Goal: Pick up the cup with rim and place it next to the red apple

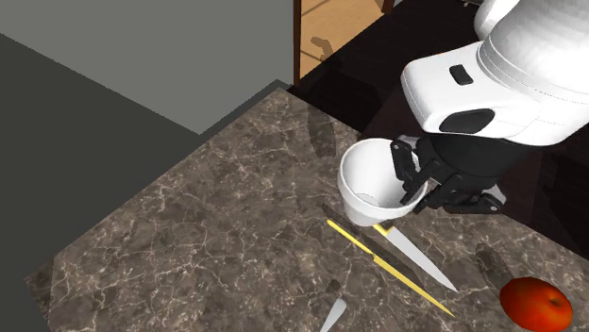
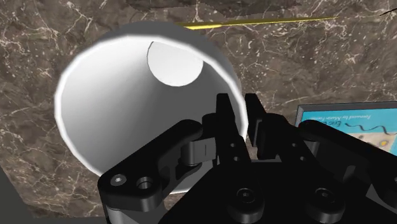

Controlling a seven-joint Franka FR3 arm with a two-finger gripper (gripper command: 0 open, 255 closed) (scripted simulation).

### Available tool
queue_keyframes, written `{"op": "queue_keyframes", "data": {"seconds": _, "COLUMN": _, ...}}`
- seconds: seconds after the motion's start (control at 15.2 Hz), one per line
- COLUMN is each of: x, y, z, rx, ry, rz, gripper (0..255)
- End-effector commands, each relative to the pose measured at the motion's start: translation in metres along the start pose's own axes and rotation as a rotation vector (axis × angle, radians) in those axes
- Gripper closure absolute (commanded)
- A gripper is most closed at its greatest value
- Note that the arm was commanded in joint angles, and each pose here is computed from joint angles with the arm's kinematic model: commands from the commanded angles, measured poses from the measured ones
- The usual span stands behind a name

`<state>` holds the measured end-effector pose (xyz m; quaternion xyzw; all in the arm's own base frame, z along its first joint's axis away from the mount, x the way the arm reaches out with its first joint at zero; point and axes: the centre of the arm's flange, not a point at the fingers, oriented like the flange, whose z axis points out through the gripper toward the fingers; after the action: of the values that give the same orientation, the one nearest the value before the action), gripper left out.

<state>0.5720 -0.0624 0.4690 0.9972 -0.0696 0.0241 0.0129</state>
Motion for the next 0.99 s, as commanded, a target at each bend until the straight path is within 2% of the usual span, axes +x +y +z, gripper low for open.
{"op": "queue_keyframes", "data": {"seconds": 0.0, "x": -0.004, "y": -0.027, "z": -0.002, "rx": -0.001, "ry": 0.000, "rz": 0.001, "gripper": 255}}
{"op": "queue_keyframes", "data": {"seconds": 0.92, "x": -0.010, "y": -0.211, "z": -0.007, "rx": -0.001, "ry": 0.000, "rz": 0.001, "gripper": 255}}
